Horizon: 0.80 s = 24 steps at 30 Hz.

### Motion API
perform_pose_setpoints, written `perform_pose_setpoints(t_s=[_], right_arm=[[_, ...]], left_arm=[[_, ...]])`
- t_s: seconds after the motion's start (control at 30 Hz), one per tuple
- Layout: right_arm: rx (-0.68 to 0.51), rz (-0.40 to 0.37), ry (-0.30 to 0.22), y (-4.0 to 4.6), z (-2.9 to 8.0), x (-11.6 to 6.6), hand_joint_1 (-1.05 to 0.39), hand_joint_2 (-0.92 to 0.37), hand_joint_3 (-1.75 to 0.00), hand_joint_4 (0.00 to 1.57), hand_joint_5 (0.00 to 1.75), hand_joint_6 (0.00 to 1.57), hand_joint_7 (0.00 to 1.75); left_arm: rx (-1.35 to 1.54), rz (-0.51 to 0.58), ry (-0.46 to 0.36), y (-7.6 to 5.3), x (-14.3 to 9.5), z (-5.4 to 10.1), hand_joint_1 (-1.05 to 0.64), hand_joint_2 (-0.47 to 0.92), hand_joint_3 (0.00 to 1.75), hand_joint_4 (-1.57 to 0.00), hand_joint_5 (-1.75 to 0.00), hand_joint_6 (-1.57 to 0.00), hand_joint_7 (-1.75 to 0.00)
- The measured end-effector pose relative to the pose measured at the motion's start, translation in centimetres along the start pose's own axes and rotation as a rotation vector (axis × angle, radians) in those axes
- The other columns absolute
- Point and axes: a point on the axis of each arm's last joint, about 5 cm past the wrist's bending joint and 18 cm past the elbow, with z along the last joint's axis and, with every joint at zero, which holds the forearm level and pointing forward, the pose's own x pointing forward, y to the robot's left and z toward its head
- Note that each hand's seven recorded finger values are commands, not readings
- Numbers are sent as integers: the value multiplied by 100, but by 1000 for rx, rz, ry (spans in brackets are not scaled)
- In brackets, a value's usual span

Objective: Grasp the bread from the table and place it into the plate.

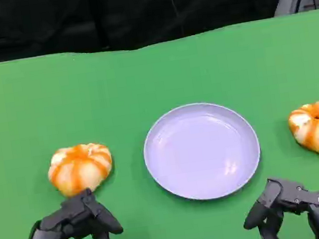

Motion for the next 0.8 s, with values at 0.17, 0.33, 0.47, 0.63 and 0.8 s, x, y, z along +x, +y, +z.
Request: perform_pose_setpoints(t_s=[0.17,0.33,0.47,0.63,0.8], right_arm=[[0,0,0,0,0,0,2,-29,-137,84,164,83,131],[0,0,0,0,0,0,2,-29,-137,84,165,83,130],[1,0,1,0,0,-1,0,-30,-136,84,165,83,130],[1,0,0,0,0,0,1,-30,-136,83,165,84,131],[4,-1,-1,1,-3,8,1,-29,-138,82,165,83,132]], left_arm=[[0,0,0,0,0,-1,3,38,141,-80,-171,-77,-150],[1,-1,0,-1,0,-1,3,38,142,-80,-171,-77,-150],[9,-5,1,-3,0,0,4,38,142,-80,-171,-76,-150],[9,-5,2,-2,1,0,4,41,138,-79,-167,-76,-145],[-13,4,6,12,14,0,1,61,97,-67,-138,-69,-111]])
